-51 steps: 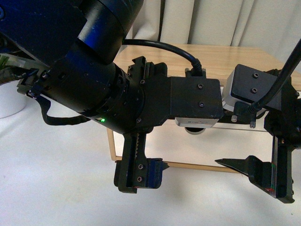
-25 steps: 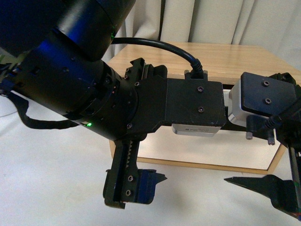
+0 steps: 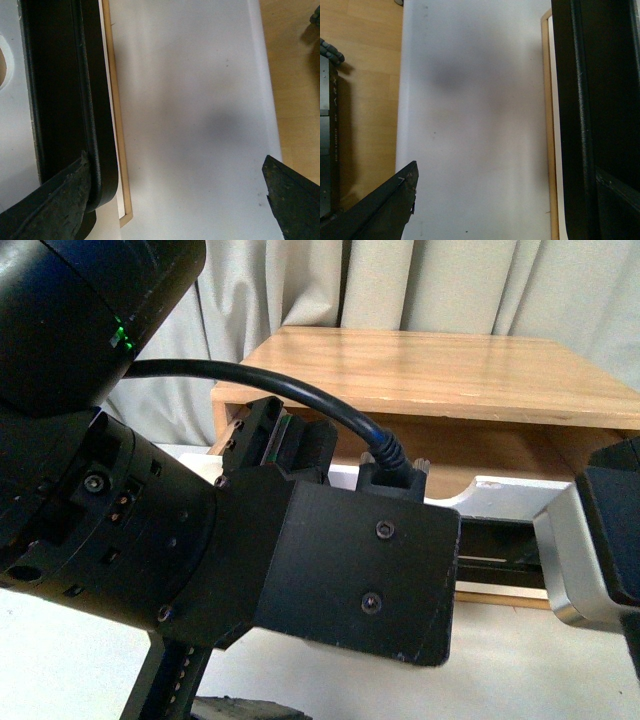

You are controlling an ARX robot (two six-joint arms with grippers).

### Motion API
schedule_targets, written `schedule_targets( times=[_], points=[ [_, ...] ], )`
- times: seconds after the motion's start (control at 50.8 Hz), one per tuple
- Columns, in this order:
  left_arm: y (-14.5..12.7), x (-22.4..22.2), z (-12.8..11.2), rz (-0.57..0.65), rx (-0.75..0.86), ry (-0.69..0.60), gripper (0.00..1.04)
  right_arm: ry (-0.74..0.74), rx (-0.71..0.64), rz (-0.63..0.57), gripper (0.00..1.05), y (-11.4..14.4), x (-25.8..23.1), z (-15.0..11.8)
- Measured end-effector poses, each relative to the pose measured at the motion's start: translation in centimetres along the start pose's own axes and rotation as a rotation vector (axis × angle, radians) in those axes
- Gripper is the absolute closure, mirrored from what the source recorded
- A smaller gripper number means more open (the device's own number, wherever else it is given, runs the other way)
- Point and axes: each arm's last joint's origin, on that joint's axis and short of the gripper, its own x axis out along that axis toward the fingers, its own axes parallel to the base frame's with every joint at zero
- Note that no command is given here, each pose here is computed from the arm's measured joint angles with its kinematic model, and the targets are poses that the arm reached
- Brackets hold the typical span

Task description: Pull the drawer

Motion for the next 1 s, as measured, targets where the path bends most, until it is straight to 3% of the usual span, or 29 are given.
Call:
schedule_targets(
  times=[0.354, 0.709, 0.926, 1.004],
  points=[
    [-1.0, -0.9, 0.0, 0.089, 0.006, -0.06, 0.06, -0.023, 0.001, -0.009, 0.09, 0.7, -0.5, 0.2],
    [-0.6, -3.3, 0.8, 0.353, -0.023, -0.144, 0.06, -0.137, 0.04, -0.144, 0.09, 0.6, -2.7, 0.6],
    [-1.3, -6.9, 0.5, 0.633, -0.14, -0.175, 0.06, -0.233, 0.126, -0.435, 0.09, 0.9, -6.2, -0.1],
    [-2.6, -8.9, -0.3, 0.755, -0.233, -0.186, 0.06, -0.216, 0.205, -0.65, 0.09, 1.3, -7.9, -0.9]
  ],
)
